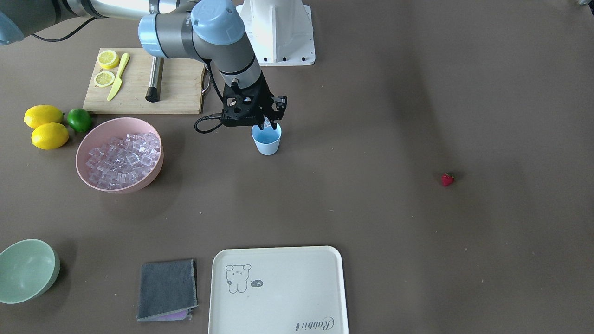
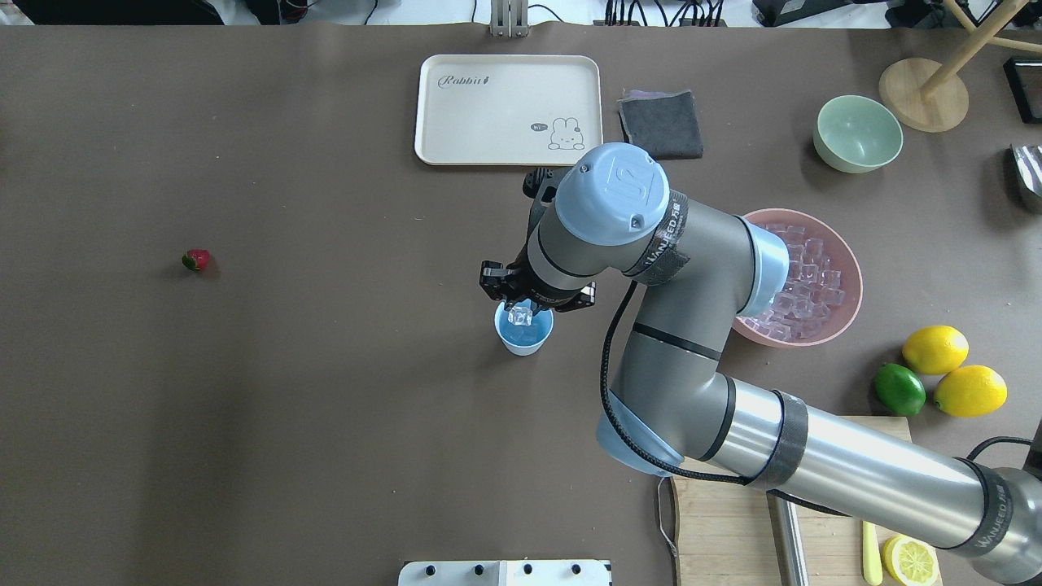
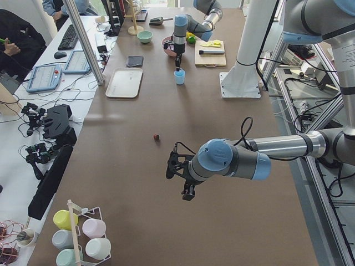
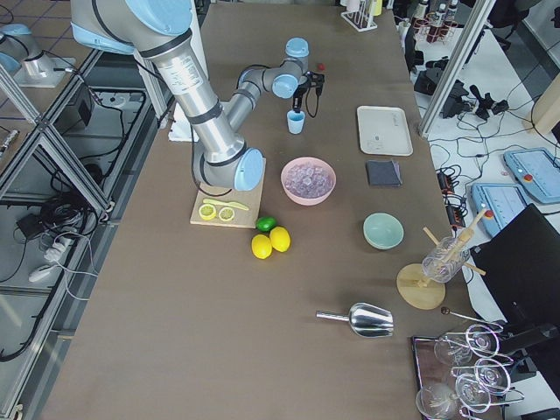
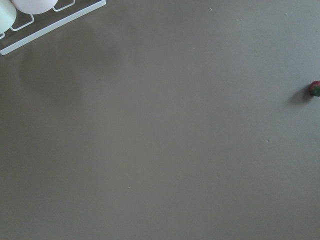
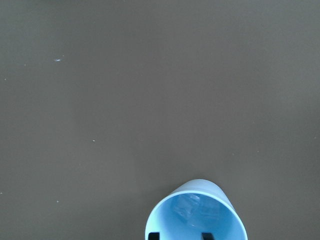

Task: Put ice and strawberries in cup
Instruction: 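Open the right gripper above the blue cup to drop the cube, then raise the right gripper past the ice bowl while the left gripper nears the strawberry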

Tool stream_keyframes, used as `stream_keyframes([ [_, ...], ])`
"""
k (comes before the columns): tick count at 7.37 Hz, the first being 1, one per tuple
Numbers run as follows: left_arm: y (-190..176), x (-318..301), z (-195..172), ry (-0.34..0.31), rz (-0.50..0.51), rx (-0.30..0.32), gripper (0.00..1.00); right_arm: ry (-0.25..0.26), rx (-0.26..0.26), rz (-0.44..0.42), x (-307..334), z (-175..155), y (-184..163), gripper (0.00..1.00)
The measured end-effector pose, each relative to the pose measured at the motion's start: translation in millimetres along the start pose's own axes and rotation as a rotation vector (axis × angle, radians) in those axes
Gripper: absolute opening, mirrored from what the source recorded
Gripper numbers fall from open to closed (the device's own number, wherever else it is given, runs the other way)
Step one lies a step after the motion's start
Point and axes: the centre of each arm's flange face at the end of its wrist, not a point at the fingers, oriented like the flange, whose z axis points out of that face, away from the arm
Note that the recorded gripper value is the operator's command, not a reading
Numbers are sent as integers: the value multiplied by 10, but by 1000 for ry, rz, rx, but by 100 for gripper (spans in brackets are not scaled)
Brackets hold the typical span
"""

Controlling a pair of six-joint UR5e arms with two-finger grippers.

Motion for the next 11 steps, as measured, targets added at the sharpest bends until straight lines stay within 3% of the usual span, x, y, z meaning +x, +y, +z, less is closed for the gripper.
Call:
stream_keyframes([
  [4, -117, 146, -48, 2, -57, 9, 98, 3, 30, -32, 77, -86, -78, 100],
  [7, -543, 731, -8, 30, -109, -3, 98, 19, 32, -107, 839, -475, -359, 100],
  [9, -1019, 1317, 190, 62, -143, -32, 97, 69, 21, -147, 1354, -811, -630, 100],
  [11, -1423, 1852, 552, 35, -137, -56, 97, 148, 12, -242, 2029, -998, -790, 100],
])
